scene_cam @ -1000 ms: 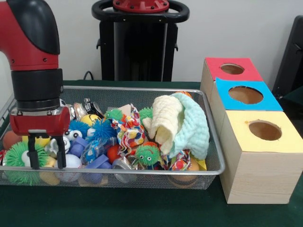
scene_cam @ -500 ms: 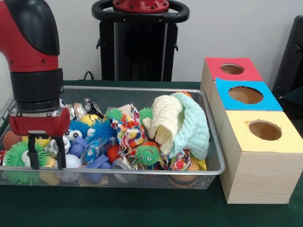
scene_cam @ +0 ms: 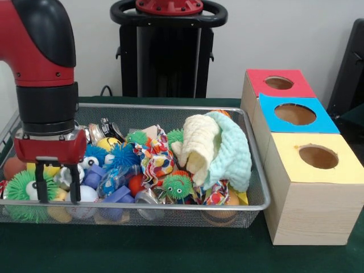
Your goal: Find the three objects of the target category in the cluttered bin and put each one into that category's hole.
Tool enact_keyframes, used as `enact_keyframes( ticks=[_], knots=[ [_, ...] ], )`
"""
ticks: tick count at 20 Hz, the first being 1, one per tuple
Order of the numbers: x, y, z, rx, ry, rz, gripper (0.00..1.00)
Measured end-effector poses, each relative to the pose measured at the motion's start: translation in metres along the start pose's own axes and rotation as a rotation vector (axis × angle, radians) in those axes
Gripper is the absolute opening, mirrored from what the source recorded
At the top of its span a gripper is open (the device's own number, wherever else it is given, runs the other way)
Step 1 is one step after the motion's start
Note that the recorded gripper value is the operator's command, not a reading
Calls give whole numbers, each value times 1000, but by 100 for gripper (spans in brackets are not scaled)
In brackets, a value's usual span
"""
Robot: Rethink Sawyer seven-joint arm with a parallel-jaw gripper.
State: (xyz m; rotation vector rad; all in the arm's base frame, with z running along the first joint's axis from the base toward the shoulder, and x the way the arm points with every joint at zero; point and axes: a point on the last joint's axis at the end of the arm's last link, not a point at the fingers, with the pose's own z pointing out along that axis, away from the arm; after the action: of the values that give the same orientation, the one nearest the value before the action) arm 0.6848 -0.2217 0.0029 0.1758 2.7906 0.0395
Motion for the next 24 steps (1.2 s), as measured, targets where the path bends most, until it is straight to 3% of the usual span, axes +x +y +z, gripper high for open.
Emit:
enact_keyframes(
  ticks=[8, 12, 24],
  knots=[
    [11, 2, 3, 26, 34, -17, 100],
    [39, 1, 12, 36, 91, -20, 100],
    [41, -1, 7, 50, 117, 13, 100]
  ],
)
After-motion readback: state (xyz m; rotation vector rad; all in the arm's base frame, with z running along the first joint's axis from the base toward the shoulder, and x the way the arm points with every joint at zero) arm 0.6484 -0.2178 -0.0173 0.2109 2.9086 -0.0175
